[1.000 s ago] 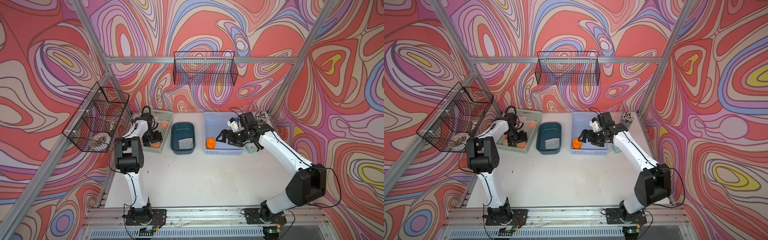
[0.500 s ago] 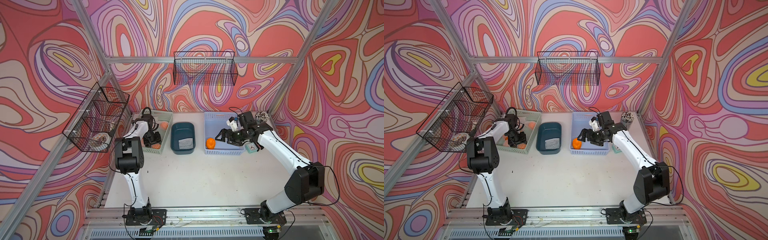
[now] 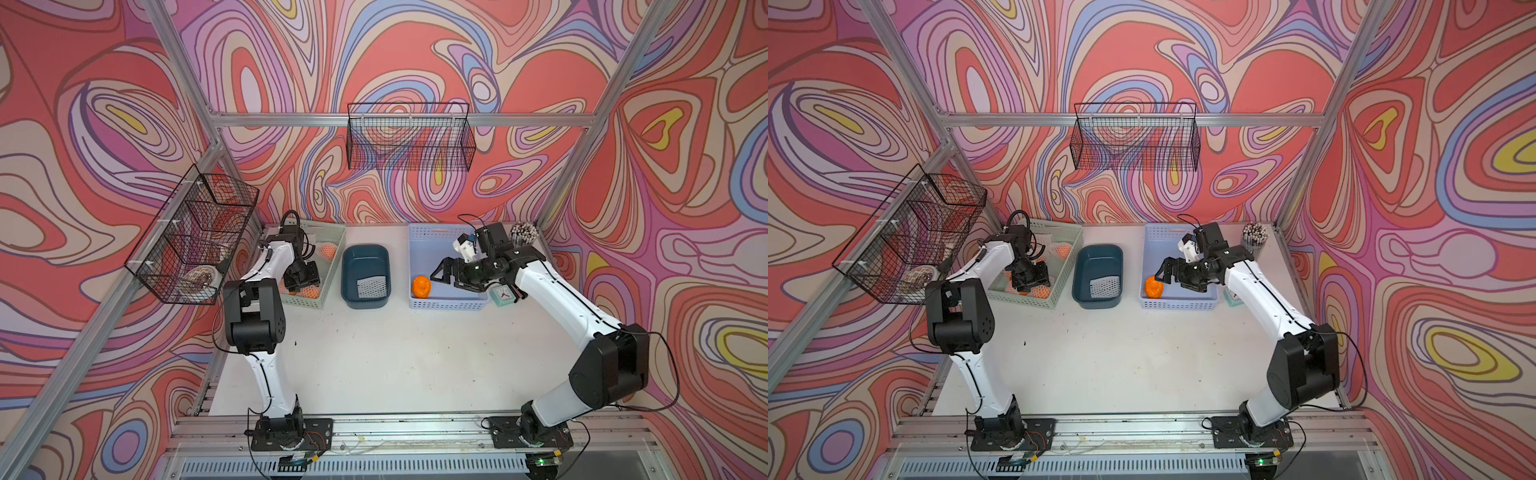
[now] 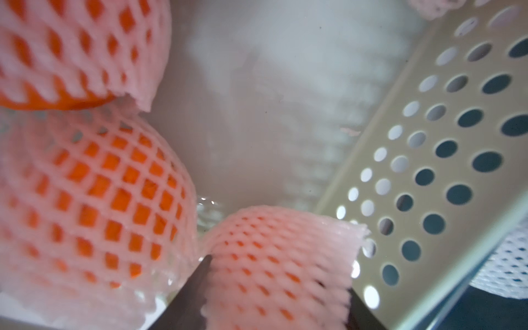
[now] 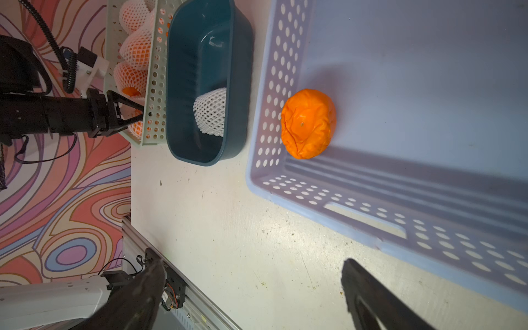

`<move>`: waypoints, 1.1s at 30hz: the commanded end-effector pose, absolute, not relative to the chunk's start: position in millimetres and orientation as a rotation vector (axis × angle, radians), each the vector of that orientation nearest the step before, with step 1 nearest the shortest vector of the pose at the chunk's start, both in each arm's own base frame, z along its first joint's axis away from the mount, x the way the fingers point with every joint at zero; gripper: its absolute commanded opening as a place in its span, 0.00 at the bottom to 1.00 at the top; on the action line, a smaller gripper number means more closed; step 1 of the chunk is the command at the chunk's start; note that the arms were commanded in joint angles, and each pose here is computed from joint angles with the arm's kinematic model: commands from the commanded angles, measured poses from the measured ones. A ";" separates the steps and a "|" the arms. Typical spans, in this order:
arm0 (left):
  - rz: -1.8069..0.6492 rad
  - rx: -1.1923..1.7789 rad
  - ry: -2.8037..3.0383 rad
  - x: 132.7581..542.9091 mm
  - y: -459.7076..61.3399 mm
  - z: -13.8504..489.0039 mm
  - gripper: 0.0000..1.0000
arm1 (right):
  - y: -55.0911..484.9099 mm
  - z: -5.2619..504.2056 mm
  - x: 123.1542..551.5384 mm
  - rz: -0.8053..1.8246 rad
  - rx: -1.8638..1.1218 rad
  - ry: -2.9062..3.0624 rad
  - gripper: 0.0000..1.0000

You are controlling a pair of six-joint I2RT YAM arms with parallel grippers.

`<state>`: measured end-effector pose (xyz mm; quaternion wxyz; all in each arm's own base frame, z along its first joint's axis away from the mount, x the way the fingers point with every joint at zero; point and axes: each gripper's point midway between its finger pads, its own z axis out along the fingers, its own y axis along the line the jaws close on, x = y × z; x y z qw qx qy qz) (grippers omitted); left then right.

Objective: Remove foam nets from oranges
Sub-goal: Pick up the orange from the basket.

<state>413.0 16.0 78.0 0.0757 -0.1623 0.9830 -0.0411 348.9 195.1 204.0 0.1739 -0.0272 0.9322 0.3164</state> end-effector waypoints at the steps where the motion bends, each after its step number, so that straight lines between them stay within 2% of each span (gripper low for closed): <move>1: -0.086 -0.497 2.924 408.7 22.8 103.1 0.51 | 193.5 216.1 350.8 0.885 -0.099 2.610 0.98; 13: -0.088 -0.489 2.843 414.5 25.1 156.4 0.51 | 193.8 216.0 350.6 0.883 -0.116 2.610 0.98; 21: -0.172 -0.505 2.770 408.5 16.1 199.0 0.51 | 196.1 214.9 351.0 0.896 -0.131 2.608 0.98; 27: -0.307 -0.527 2.691 391.4 -3.9 228.0 0.51 | 200.9 216.7 352.1 0.935 -0.148 2.599 0.98; 33: -0.421 -0.435 2.676 358.3 -52.5 243.8 0.52 | 203.9 214.3 353.3 0.955 -0.159 2.603 0.98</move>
